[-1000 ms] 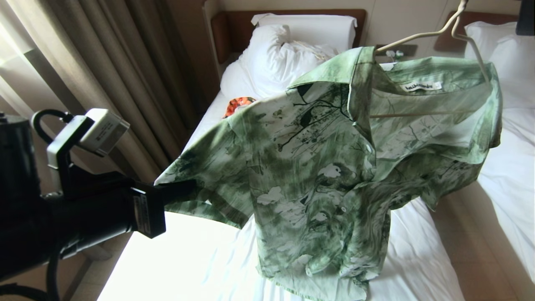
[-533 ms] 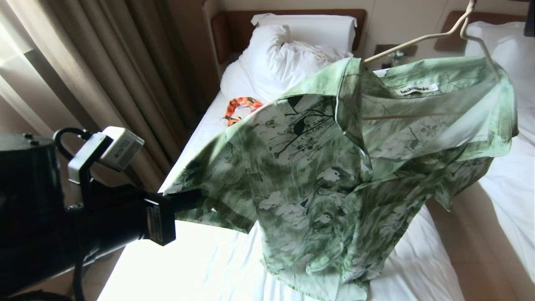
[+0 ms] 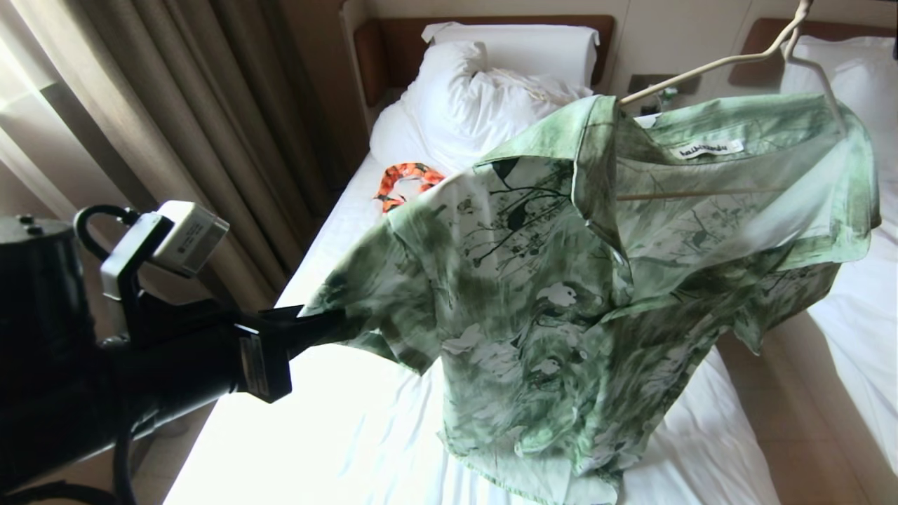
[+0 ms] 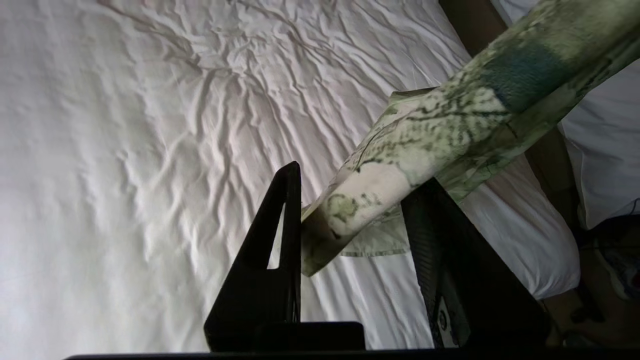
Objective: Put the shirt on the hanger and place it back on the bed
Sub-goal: Take the clothes hanger out of the clothes
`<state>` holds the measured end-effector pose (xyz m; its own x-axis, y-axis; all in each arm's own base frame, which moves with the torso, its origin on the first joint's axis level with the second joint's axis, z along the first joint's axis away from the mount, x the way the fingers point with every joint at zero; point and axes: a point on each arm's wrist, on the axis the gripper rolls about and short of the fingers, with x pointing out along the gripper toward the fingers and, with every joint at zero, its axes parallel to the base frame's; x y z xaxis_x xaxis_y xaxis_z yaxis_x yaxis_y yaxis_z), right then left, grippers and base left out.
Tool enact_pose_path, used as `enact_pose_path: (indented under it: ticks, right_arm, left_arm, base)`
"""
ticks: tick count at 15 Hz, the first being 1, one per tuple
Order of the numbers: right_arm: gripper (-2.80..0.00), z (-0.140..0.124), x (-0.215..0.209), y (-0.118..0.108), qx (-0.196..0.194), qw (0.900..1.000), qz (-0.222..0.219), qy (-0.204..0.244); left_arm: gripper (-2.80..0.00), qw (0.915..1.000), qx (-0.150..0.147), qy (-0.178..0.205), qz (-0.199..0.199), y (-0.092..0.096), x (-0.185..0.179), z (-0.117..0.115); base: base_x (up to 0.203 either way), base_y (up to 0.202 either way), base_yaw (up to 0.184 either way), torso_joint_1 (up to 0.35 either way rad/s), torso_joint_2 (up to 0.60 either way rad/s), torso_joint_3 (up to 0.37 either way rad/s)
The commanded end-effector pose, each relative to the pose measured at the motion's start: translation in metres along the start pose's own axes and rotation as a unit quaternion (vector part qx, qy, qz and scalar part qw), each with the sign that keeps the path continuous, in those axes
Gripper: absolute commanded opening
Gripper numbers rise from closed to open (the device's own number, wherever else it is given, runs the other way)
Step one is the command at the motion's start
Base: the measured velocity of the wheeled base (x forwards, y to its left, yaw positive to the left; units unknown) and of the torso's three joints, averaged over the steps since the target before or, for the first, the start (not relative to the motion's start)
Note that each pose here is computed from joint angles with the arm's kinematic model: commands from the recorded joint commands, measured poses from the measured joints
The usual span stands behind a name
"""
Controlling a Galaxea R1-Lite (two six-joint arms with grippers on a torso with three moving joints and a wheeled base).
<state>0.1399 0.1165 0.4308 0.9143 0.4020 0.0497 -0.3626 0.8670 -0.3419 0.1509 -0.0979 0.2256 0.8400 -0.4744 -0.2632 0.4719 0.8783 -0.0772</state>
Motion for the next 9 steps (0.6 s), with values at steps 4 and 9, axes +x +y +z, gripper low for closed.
enact_pose_path:
  ticks: [4, 9]
  right_arm:
    - [-2.80, 0.001, 0.002, -0.001, -0.005, 1.000, -0.006, -0.001]
    - [-2.80, 0.007, 0.003, -0.006, -0.002, 1.000, -0.018, -0.014]
  left_arm:
    - [0.00, 0.9985, -0.009, -0.054, 0.005, 0.006, -0.056, -0.001]
    - [-2.80, 0.9851, -0.057, -0.139, 0.083, 0.022, -0.119, -0.023]
  base:
    - [0.000, 0.000, 0.000, 0.000, 0.00, 0.000]
    - [0.000, 0.000, 0.000, 0.000, 0.00, 0.000]
